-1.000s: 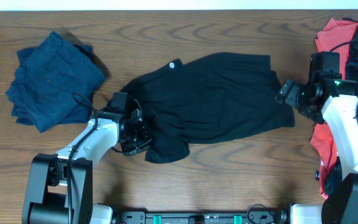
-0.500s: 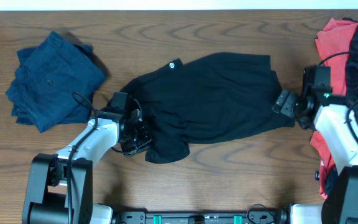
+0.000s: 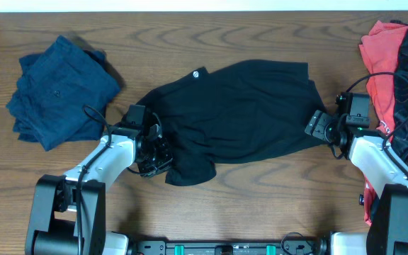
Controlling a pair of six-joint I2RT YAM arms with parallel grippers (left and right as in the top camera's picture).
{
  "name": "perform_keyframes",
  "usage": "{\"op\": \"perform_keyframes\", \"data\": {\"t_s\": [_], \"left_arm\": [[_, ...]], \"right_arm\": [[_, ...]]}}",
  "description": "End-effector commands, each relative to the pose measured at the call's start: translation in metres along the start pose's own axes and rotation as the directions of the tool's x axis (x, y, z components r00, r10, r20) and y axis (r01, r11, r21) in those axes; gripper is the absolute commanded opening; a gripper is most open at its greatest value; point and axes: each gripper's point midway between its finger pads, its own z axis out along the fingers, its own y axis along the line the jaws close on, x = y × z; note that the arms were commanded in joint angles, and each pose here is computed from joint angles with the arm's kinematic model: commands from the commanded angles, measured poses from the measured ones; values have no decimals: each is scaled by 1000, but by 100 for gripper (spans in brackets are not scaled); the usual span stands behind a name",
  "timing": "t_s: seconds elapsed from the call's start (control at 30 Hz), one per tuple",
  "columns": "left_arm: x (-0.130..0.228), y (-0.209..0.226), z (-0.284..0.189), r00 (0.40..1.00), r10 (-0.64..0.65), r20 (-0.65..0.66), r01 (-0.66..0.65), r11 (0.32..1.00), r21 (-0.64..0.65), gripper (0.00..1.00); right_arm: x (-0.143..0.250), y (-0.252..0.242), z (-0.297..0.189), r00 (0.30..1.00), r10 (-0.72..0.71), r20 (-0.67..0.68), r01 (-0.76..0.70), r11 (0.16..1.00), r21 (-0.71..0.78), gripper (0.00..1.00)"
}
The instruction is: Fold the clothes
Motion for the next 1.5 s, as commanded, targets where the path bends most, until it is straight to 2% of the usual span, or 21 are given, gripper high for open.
{"op": "perform_keyframes", "data": {"t_s": [0.0, 0.03, 0.07, 0.1, 0.13, 0.17, 0.37, 0.4, 0.43, 0.47, 0.57, 0.7, 0.8, 0.87, 1.0, 1.1, 1.17, 1.3, 1.47], "left_arm": [[2, 2, 2, 1000, 5, -10, -5, 1000, -4, 6], [2, 2, 2, 1000, 5, -10, -5, 1000, -4, 6], [2, 2, 2, 1000, 5, -10, -5, 1000, -4, 6], [2, 2, 2, 1000, 5, -10, -5, 1000, -4, 6], [2, 2, 2, 1000, 5, -11, -5, 1000, -4, 6], [2, 2, 2, 1000, 5, -11, -5, 1000, -4, 6], [2, 1, 2, 1000, 7, -8, -7, 1000, -2, 6], [1, 1, 2, 1000, 8, -6, -8, 1000, -1, 6], [0, 1, 2, 1000, 10, -2, -10, 1000, 2, 6], [-1, 0, 2, 1000, 13, 3, -13, 1000, 5, 6], [0, -11, 1, 1000, 7, -11, -6, 998, 56, 6], [6, -50, -20, 997, 55, -56, -41, 974, 224, 6], [4, -73, -51, 996, 88, -12, -81, 961, 263, 6], [-1, -93, -83, 989, 135, 64, -148, 944, 295, 6], [-16, -139, -162, 919, 232, 318, -342, 871, 353, 6], [-29, -170, -225, 800, 251, 545, -485, 806, 341, 6], [-35, -178, -251, 734, 228, 640, -518, 797, 310, 6], [-48, -174, -272, 664, 168, 729, -493, 831, 257, 6], [-55, -170, -268, 666, 162, 728, -471, 848, 243, 6]], "right_arm": [[0, -1, 2, 1000, -14, 5, 14, 1000, 0, 75], [0, -1, 3, 1000, -14, 6, 14, 1000, -1, 62], [0, -1, 3, 1000, -14, 5, 14, 1000, -2, 40], [1, 0, 3, 1000, -15, 1, 15, 1000, -5, 23], [2, 0, 3, 1000, -14, -5, 14, 1000, -10, 9], [3, 2, 2, 1000, -15, -12, 14, 1000, -20, 1], [-20, 13, -8, 999, -16, 33, 17, 999, -51, 3], [-29, 15, -10, 998, -19, 57, 21, 998, -51, 13], [-38, 16, -12, 996, -19, 87, 23, 998, -53, 31], [-47, 19, -14, 993, -26, 118, 33, 998, -59, 38], [-64, 25, -17, 981, -54, 185, 69, 995, -74, 40], [-54, 22, -13, 988, -56, 145, 66, 996, -62, 40], [-46, 19, -7, 992, -62, 110, 68, 996, -52, 41], [-41, 15, -1, 994, -65, 85, 68, 997, -36, 41], [-26, 9, 6, 998, -64, 25, 64, 998, -12, 41], [-12, 4, 6, 999, -34, -35, 34, 999, 4, 44], [-1, 5, 5, 996, -19, -82, 19, 1000, -7, 48], [27, 5, 1, 980, -13, -199, 9, 1000, -21, 53], [29, 4, 1, 978, -11, -207, 7, 1000, -18, 57]]}}
